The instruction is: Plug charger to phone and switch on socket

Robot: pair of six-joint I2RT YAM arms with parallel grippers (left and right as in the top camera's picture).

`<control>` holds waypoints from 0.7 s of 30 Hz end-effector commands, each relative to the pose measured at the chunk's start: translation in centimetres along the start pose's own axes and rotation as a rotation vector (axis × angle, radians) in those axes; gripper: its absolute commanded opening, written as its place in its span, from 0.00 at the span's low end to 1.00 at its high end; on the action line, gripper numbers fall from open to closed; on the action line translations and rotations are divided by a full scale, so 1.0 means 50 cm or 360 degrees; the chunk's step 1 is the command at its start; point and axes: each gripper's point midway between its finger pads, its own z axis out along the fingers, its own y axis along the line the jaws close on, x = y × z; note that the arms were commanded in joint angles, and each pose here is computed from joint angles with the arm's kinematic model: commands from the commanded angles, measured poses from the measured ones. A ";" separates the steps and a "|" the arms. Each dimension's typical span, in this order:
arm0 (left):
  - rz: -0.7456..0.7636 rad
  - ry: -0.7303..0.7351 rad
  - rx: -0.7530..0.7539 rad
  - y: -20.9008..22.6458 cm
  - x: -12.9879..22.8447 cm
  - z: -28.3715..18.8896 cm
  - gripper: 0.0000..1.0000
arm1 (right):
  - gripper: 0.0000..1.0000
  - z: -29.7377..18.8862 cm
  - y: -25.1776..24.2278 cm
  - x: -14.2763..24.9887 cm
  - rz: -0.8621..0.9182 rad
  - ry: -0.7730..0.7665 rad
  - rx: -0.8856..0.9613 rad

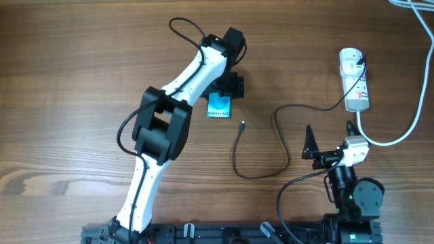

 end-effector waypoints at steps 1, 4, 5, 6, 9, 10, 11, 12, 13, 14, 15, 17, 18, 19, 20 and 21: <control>0.0007 0.0026 0.0004 -0.006 0.008 0.013 1.00 | 1.00 -0.001 0.001 -0.004 -0.0011 -0.0016 0.0001; 0.0005 0.0038 0.0036 -0.012 0.010 0.013 1.00 | 1.00 -0.001 0.001 -0.004 -0.0011 -0.0016 0.0001; 0.0005 0.0038 0.0036 -0.012 0.010 0.013 1.00 | 1.00 -0.001 0.001 -0.004 -0.0011 -0.0016 0.0001; 0.0004 0.0041 0.0035 -0.012 0.011 0.013 1.00 | 1.00 -0.001 0.001 -0.004 -0.0011 -0.0016 0.0001; 0.0006 0.0046 0.0031 -0.011 0.012 0.013 1.00 | 1.00 -0.001 0.001 -0.004 -0.0012 -0.0016 0.0001; 0.0006 0.0042 0.0031 -0.011 0.011 0.013 1.00 | 1.00 -0.001 0.001 -0.004 -0.0011 -0.0016 0.0001; 0.0006 0.0041 0.0025 -0.009 0.011 0.013 1.00 | 1.00 -0.001 0.001 -0.004 -0.0011 -0.0016 0.0001; 0.0005 0.0041 0.0017 -0.008 0.011 0.013 1.00 | 1.00 -0.001 0.001 -0.004 -0.0012 -0.0016 0.0001; 0.0006 0.0039 0.0013 -0.007 0.011 0.013 1.00 | 1.00 -0.001 0.001 -0.004 -0.0011 -0.0016 0.0001; 0.0005 0.0029 -0.0006 -0.003 0.009 0.013 1.00 | 1.00 -0.001 0.001 -0.004 -0.0011 -0.0016 0.0001; 0.0006 0.0009 -0.0045 0.006 0.004 0.013 1.00 | 1.00 -0.001 0.001 -0.004 -0.0011 -0.0016 0.0001; 0.0005 0.0007 -0.0048 0.006 0.004 0.013 1.00 | 1.00 -0.001 0.001 -0.004 -0.0011 -0.0016 0.0001; 0.0006 0.0007 -0.0049 0.007 0.004 0.013 1.00 | 1.00 -0.001 0.001 -0.004 -0.0011 -0.0016 0.0001; 0.0006 0.0008 -0.0049 0.007 0.004 0.013 1.00 | 1.00 -0.001 0.001 -0.004 -0.0011 -0.0016 0.0001; 0.0006 0.0012 -0.0048 0.006 0.005 0.015 1.00 | 1.00 -0.001 0.001 -0.004 -0.0011 -0.0016 0.0001; 0.0005 0.0017 -0.0044 0.005 0.006 0.017 1.00 | 1.00 -0.001 0.001 -0.004 -0.0011 -0.0016 0.0001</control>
